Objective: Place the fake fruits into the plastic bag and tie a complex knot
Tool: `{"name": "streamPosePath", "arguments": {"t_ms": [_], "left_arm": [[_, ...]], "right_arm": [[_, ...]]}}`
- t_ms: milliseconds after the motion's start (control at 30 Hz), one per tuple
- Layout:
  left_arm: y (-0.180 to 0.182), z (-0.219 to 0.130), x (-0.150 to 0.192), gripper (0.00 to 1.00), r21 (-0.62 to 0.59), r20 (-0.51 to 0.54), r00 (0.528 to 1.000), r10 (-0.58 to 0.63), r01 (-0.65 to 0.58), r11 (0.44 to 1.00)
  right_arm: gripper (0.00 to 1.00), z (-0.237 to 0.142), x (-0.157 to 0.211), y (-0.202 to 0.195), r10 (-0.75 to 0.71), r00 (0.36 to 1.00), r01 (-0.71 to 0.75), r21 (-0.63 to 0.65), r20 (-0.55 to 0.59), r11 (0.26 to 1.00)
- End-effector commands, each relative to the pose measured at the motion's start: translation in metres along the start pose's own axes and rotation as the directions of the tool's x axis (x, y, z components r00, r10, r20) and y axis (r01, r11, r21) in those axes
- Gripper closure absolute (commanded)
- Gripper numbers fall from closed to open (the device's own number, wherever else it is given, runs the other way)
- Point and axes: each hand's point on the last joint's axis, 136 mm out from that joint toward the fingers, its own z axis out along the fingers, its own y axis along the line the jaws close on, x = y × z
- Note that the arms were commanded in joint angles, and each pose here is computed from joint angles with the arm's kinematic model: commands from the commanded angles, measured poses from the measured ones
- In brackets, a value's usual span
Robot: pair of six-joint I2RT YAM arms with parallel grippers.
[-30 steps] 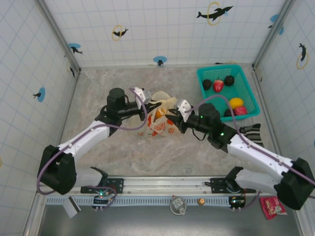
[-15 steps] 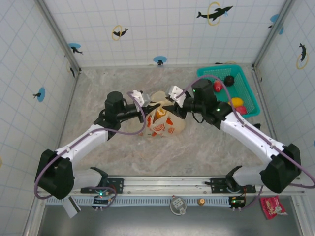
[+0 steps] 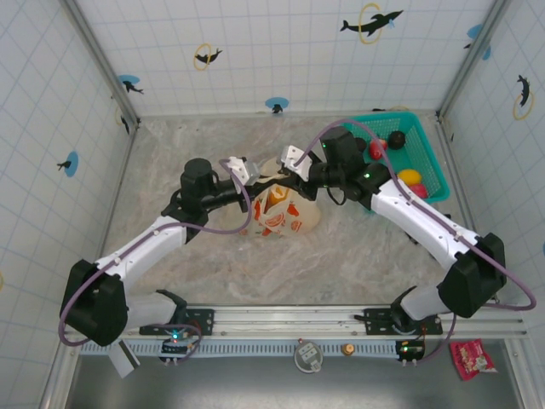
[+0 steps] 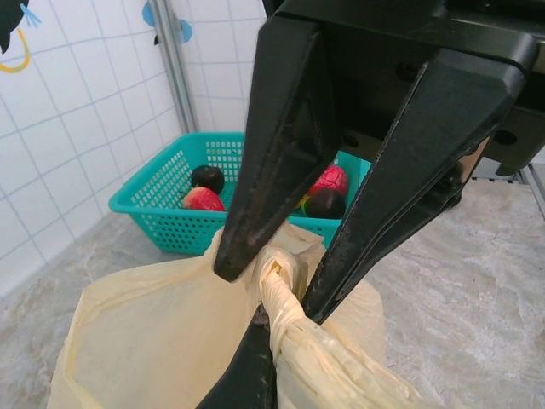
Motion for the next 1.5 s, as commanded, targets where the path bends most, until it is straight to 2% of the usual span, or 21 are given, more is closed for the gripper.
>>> {"name": "streamPosePath", "arguments": {"t_ms": [0,300,500,567,633,767,933,1033,1133,1300,1400,1467], "left_arm": [[-0.010,-0.001,-0.009,1.00,0.037,0.028,0.998,0.053,-0.054,0.998],[-0.011,-0.001,-0.008,1.00,0.048,0.021,0.998,0.054,-0.055,0.997],[-0.015,-0.002,-0.005,1.00,0.061,0.016,0.998,0.063,-0.064,0.996],[-0.013,-0.003,-0.005,1.00,0.048,0.013,0.998,0.065,-0.065,0.997],[-0.012,-0.004,-0.008,0.95,0.035,0.016,0.998,0.065,-0.066,0.997],[-0.008,-0.008,-0.018,0.75,0.005,0.030,0.998,0.054,-0.054,0.999],[-0.009,-0.016,-0.043,0.63,-0.025,0.083,0.995,0.049,-0.047,0.999],[-0.012,-0.021,-0.059,0.54,-0.023,0.111,0.993,0.042,-0.040,0.999],[-0.022,-0.030,-0.077,0.54,0.006,0.153,0.987,0.043,-0.045,0.999],[-0.036,-0.049,-0.128,0.57,0.044,0.258,0.965,0.040,-0.053,0.998],[-0.029,-0.058,-0.153,0.59,-0.012,0.321,0.945,0.063,-0.063,0.998],[-0.010,-0.060,-0.158,0.64,-0.107,0.344,0.937,0.064,-0.029,0.994]], "right_arm": [[0.78,0.000,-0.002,-0.008,-0.024,0.999,0.024,0.008,-0.026,1.000],[0.90,0.001,-0.005,0.000,-0.054,0.998,0.053,-0.037,-0.012,0.998],[1.00,0.000,-0.004,-0.004,-0.083,0.996,0.083,-0.020,-0.020,0.996],[1.00,-0.001,-0.004,-0.008,-0.097,0.995,0.097,0.003,-0.030,0.995],[1.00,-0.004,-0.006,-0.013,-0.114,0.993,0.115,0.041,-0.026,0.993],[1.00,-0.011,-0.010,-0.025,-0.174,0.985,0.174,0.194,-0.017,0.965],[1.00,-0.020,-0.013,-0.032,-0.256,0.967,0.241,0.347,-0.003,0.906],[1.00,-0.024,-0.015,-0.030,-0.292,0.956,0.263,0.389,0.016,0.883],[1.00,-0.026,-0.019,-0.024,-0.325,0.945,0.284,0.392,0.040,0.875],[1.00,-0.032,-0.023,-0.018,-0.368,0.927,0.309,0.409,0.073,0.859],[1.00,-0.035,-0.026,-0.010,-0.387,0.915,0.315,0.398,0.116,0.862],[1.00,-0.036,-0.027,-0.004,-0.392,0.909,0.315,0.385,0.140,0.868]]}}
